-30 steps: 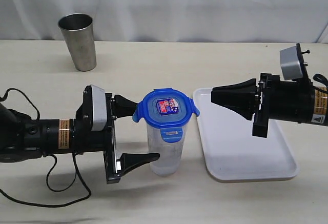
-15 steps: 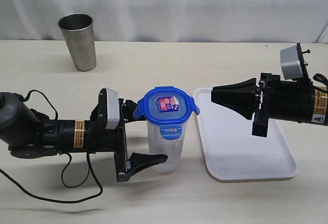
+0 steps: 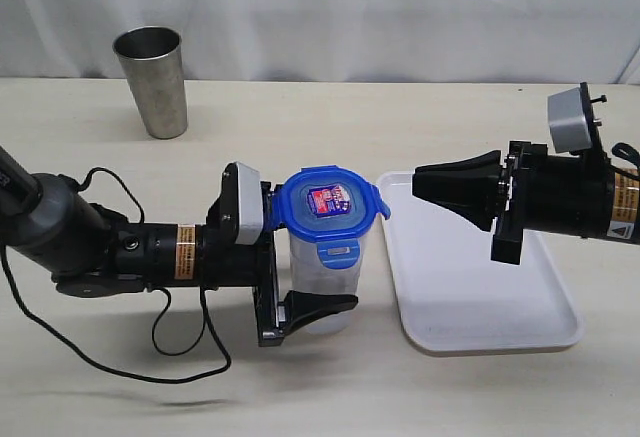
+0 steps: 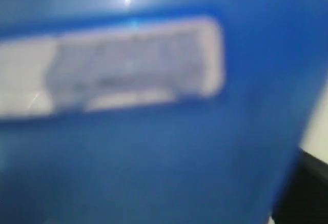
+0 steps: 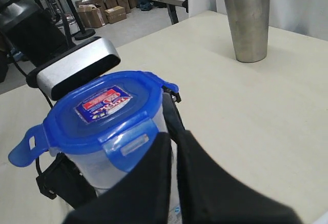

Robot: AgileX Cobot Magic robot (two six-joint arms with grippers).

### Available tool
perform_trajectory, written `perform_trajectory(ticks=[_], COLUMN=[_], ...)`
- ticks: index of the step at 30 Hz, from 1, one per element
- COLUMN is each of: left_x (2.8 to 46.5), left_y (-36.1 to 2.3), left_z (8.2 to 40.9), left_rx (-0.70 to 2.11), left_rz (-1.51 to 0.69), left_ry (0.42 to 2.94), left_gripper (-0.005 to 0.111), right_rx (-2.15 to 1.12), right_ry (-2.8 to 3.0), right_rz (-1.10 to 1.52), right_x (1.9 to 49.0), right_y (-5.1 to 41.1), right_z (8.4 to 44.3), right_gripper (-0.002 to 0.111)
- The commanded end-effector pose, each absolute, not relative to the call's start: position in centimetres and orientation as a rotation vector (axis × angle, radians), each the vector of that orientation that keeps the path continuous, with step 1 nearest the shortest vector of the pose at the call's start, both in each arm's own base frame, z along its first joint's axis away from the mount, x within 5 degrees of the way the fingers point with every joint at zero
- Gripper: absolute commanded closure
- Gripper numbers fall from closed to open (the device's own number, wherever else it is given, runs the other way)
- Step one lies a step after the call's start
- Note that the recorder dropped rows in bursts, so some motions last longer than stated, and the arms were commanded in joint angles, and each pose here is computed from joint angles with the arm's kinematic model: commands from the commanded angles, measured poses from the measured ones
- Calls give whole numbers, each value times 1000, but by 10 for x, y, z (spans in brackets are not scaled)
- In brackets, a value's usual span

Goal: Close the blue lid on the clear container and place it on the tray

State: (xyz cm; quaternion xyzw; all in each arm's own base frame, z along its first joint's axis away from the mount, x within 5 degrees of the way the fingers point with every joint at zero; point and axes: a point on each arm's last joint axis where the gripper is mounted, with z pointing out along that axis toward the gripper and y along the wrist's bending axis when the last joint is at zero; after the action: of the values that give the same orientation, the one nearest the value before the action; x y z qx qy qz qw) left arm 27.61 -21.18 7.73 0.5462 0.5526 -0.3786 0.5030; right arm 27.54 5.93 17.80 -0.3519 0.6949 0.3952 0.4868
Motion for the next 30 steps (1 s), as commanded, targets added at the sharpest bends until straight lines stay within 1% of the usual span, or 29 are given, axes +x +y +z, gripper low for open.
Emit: perform_trajectory(ticks=[1,19,25,30], left_x=[279,279,282,281], left_y=[-216,-216,-216,-217], left_z=[78,78,79,82], left_rx=[1296,1285,1222,1208], left_rz=[-900,-897,-922,-944], left_ry=[1358,1361,1411,1389], left_gripper=[17,17,17,17], right_rx=[-851,-831,-820,-810], right_ry=[1676,1691,1704,1742], right_rz=[966,983,987,957], right_x=[276,276,277,278], right_y=[60,60,59,58], right_z=[181,181,181,178], right_gripper=[104,104,104,104])
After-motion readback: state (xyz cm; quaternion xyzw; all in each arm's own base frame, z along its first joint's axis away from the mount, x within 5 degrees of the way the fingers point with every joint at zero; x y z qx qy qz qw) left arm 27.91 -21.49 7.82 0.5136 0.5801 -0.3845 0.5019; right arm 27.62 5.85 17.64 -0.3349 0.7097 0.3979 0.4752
